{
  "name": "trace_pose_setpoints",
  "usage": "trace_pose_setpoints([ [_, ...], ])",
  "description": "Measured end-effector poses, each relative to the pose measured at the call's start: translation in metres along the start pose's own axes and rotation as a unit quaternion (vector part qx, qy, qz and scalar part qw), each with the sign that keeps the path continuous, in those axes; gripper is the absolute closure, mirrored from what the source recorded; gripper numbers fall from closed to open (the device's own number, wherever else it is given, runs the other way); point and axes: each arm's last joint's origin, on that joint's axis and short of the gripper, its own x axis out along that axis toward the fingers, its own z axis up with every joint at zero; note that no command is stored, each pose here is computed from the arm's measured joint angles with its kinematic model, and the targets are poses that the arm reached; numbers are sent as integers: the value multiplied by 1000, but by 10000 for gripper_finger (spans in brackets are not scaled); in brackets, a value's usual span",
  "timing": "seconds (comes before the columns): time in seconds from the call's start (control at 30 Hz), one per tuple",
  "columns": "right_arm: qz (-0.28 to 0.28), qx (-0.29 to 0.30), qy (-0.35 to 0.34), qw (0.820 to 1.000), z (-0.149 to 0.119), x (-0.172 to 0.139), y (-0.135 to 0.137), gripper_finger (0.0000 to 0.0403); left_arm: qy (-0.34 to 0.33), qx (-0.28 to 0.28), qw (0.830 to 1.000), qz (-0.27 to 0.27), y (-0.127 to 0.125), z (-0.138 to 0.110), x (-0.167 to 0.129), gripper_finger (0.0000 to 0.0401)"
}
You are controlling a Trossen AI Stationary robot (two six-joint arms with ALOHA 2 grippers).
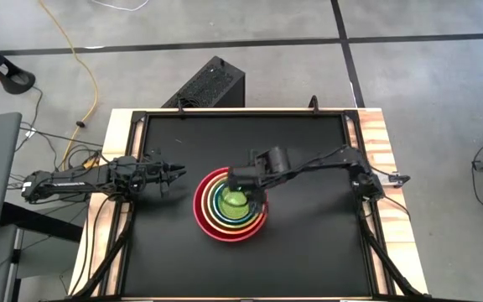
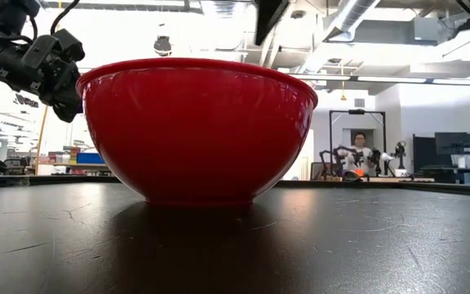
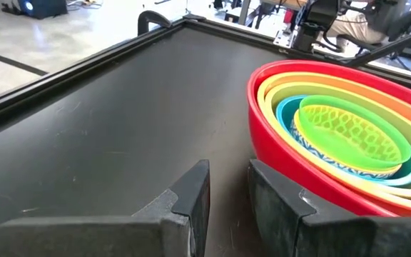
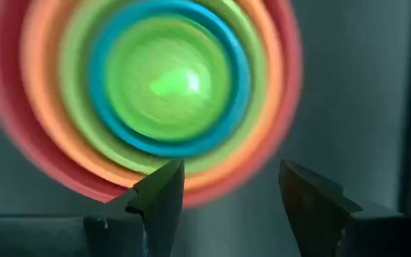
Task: Nest bowls inside each other
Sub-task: Return to Home Position
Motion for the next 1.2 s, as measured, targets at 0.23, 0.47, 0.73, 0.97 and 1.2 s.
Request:
trace_pose_setpoints([
  [0.23, -53, 38, -16, 998, -48, -17, -38, 159, 9, -10, 1000, 3, 0, -2, 0, 314],
  [0.47, -16, 138, -168, 976, -145, 2, -73, 164, 10, -10, 1000, 3, 1, -2, 0, 314],
  [0.73, 37, 155, -436, 886, -236, 44, -75, 272, 4, -14, 1000, 25, 2, -2, 0, 314],
  [0.97, 25, 163, -518, 839, -294, 84, -71, 392, 3, -28, 999, 32, 2, -2, 0, 314],
  [1.2, 55, 174, -529, 829, -323, 108, -67, 392, 42, 1, 998, 41, 4, -9, -1, 314],
])
